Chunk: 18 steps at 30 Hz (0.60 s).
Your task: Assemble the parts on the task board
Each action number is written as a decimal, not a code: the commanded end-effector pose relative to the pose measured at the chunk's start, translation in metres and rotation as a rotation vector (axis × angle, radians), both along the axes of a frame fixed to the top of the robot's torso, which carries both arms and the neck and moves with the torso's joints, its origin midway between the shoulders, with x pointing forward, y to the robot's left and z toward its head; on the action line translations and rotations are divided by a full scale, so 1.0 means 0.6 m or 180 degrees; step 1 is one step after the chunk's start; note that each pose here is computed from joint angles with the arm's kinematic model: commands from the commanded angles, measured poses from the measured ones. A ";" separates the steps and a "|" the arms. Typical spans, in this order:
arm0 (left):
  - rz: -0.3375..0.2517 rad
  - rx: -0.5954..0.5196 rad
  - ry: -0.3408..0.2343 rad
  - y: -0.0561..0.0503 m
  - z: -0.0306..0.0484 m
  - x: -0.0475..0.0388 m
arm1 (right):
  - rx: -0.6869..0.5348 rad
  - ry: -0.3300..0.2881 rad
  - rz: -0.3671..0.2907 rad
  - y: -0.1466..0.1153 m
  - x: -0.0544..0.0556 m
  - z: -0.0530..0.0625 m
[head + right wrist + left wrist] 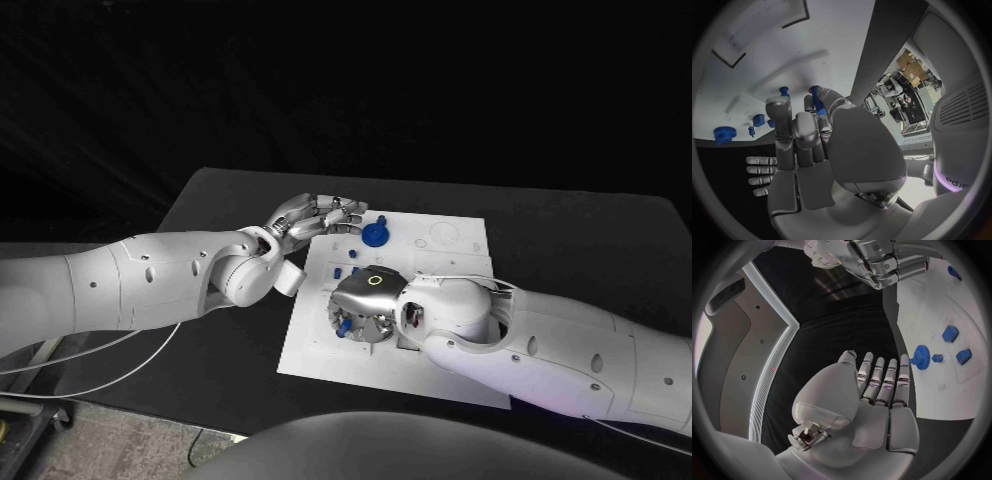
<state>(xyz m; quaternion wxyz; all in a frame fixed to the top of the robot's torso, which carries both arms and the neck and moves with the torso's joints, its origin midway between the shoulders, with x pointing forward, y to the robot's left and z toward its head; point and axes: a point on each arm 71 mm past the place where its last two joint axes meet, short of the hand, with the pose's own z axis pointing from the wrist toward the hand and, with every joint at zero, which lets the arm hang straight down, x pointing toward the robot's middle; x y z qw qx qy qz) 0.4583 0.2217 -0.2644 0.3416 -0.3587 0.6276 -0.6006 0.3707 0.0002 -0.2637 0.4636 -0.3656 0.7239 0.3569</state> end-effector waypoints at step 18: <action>-0.0069 -0.0036 0.0035 -0.004 -0.002 0.000 | -0.0001 -0.0004 -0.0080 0.000 0.003 -0.002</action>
